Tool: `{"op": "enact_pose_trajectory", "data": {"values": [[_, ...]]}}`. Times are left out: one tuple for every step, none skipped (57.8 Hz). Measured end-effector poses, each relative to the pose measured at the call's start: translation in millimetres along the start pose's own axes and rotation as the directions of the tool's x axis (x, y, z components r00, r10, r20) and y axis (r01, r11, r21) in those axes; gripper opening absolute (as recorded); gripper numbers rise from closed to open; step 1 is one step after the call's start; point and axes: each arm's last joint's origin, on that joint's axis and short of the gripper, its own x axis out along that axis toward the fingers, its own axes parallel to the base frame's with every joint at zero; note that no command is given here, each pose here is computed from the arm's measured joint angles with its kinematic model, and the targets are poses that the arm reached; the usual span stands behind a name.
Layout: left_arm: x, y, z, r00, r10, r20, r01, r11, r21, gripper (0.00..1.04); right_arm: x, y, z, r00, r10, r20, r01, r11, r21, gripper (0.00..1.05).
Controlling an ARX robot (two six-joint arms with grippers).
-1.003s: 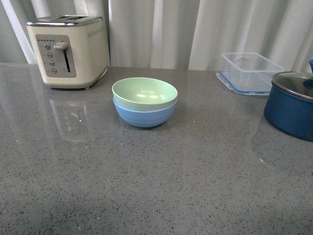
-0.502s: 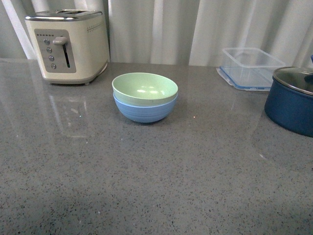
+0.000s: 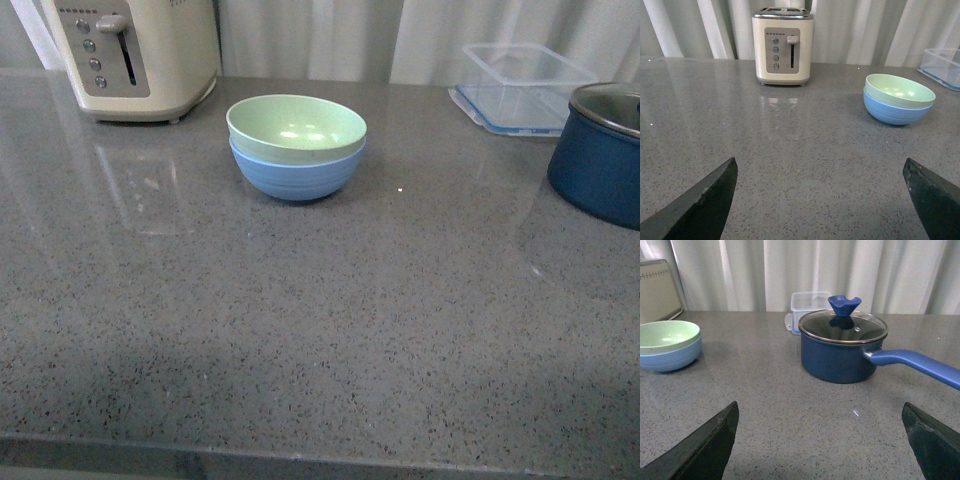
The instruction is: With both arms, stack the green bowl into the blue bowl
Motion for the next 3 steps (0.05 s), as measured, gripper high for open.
{"op": "enact_pose_trajectory", "data": {"values": [[0.0, 0.0, 0.0, 1.000, 0.000, 0.000, 0.000, 1.000, 0.000, 0.98, 0.0, 0.0, 0.0, 1.000, 0.000, 0.000, 0.000, 1.000, 0.000, 0.95], [0.0, 0.0, 0.0, 1.000, 0.000, 0.000, 0.000, 1.000, 0.000, 0.98, 0.0, 0.0, 0.0, 1.000, 0.000, 0.000, 0.000, 1.000, 0.000, 0.95], [0.0, 0.0, 0.0, 1.000, 0.000, 0.000, 0.000, 1.000, 0.000, 0.98, 0.0, 0.0, 0.0, 1.000, 0.000, 0.000, 0.000, 1.000, 0.000, 0.95]]}}
